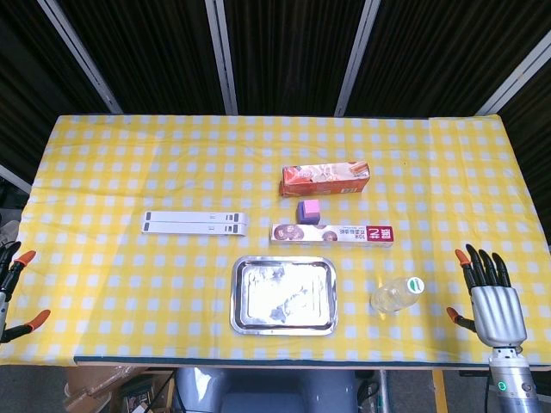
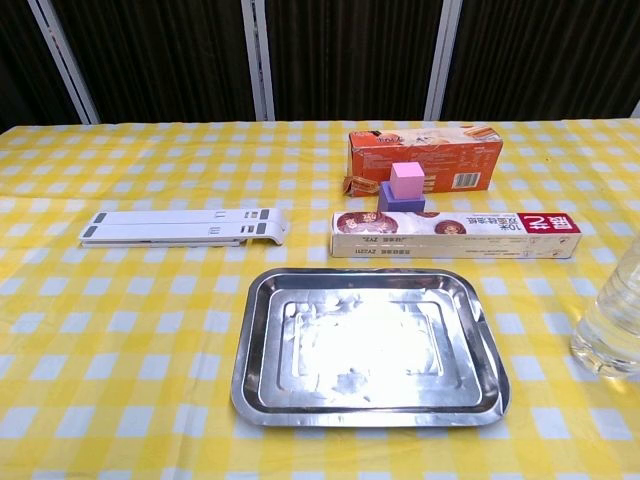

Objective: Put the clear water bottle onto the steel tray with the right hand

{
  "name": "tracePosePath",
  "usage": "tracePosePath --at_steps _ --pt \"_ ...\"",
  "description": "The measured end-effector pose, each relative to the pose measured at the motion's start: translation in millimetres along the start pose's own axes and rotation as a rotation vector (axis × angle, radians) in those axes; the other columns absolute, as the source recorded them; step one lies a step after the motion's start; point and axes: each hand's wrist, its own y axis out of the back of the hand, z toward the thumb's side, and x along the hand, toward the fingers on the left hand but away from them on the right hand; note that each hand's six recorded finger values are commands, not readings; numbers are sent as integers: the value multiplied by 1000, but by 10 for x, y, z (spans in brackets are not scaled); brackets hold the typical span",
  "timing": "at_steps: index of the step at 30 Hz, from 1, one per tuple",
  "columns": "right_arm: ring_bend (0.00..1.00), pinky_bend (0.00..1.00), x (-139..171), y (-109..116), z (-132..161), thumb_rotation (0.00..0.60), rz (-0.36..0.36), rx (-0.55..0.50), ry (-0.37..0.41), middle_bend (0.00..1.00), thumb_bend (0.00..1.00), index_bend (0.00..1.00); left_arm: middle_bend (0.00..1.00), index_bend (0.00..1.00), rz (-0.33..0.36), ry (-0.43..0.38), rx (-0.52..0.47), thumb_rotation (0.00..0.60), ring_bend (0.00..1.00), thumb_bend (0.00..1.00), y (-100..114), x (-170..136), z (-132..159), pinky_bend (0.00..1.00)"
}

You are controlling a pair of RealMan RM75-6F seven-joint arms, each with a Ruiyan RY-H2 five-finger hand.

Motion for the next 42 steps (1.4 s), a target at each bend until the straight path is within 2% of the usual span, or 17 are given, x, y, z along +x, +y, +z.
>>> tracePosePath --at_steps 8,16,32,37,42 --pt "0 0 33 30 3 600 -7 -2 5 0 0 69 0 113 2 -16 -11 600 0 193 16 -13 41 0" --pt "0 0 63 112 -1 600 -23 -38 6 0 0 69 0 113 -6 -80 -43 600 0 193 15 -54 146 0" --pt "0 0 48 37 -45 600 44 -83 -1 0 0 68 0 113 -8 -36 9 600 0 193 -17 -83 122 0" --pt "0 0 -13 -61 -38 600 122 -127 4 0 0 68 0 113 -8 -35 14 600 0 193 -21 -87 127 0" --pt "0 0 -105 -243 -10 600 293 -157 14 0 0 69 0 113 -11 -36 17 600 0 193 -26 -88 134 0"
